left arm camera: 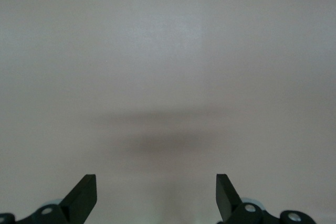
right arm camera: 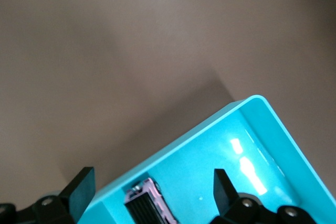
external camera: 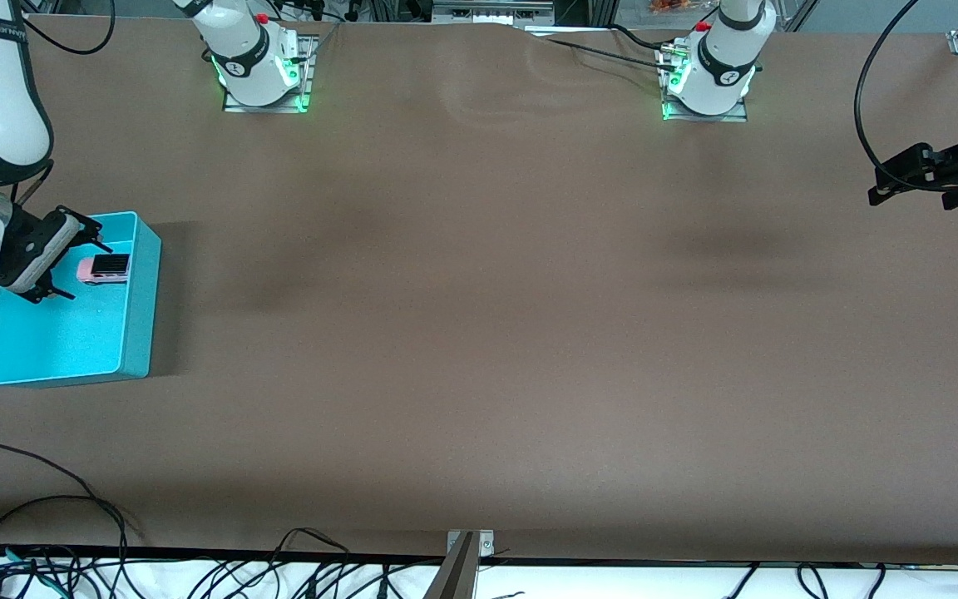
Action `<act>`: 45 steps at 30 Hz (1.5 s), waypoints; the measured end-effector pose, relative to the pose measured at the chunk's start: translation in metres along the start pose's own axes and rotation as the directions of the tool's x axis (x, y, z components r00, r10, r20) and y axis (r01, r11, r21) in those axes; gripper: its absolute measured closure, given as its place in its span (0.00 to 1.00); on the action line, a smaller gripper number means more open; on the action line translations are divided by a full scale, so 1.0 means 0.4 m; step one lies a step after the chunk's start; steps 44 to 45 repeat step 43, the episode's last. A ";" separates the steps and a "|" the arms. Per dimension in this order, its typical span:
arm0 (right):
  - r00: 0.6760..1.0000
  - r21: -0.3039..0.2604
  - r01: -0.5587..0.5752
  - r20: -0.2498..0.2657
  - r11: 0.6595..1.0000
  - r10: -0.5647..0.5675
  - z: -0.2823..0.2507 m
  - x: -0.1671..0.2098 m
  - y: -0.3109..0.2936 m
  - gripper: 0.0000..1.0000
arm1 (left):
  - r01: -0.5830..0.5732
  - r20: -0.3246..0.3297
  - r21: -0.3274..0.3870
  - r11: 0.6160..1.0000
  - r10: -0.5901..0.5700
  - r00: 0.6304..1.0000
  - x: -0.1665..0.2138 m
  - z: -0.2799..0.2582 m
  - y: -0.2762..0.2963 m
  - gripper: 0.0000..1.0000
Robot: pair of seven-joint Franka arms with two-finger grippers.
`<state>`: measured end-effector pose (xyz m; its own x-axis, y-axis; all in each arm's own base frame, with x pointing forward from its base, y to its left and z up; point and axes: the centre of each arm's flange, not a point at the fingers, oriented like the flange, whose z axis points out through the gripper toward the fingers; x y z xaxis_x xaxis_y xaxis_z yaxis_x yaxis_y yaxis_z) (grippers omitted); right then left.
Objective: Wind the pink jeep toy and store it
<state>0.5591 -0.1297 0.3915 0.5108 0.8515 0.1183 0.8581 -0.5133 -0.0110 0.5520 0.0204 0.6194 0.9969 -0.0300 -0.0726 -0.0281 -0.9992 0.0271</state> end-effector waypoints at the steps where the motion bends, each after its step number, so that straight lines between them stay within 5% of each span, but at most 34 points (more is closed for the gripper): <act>1: 1.000 0.005 -0.024 0.000 1.000 0.024 -0.012 0.008 0.000 0.00 | 0.000 0.000 0.000 1.000 0.000 1.000 0.000 0.000 0.000 0.00; 12: 0.943 0.044 -0.333 0.008 0.942 0.333 -0.236 0.126 0.004 0.00 | 0.000 0.000 0.000 1.000 0.000 1.000 0.000 0.000 0.000 0.00; 20: 0.802 0.012 -0.595 0.079 0.803 0.593 -0.400 0.240 -0.066 0.00 | 0.000 0.000 0.000 1.000 0.000 1.000 0.000 0.000 0.000 0.00; 26: 0.672 -0.057 -0.730 0.127 0.681 0.730 -0.501 0.284 -0.114 0.00 | 0.000 0.000 0.000 1.000 0.000 1.000 0.000 0.000 0.000 0.00; 28: 0.650 -0.086 -0.744 0.134 0.663 0.748 -0.518 0.282 -0.118 0.00 | 0.000 0.000 0.000 1.000 0.000 1.000 0.000 0.000 0.000 0.00; 45: 0.558 -0.142 -0.805 0.148 0.576 0.816 -0.528 0.257 -0.113 0.00 | 0.000 0.000 0.000 1.000 0.000 1.000 0.000 0.000 0.000 0.00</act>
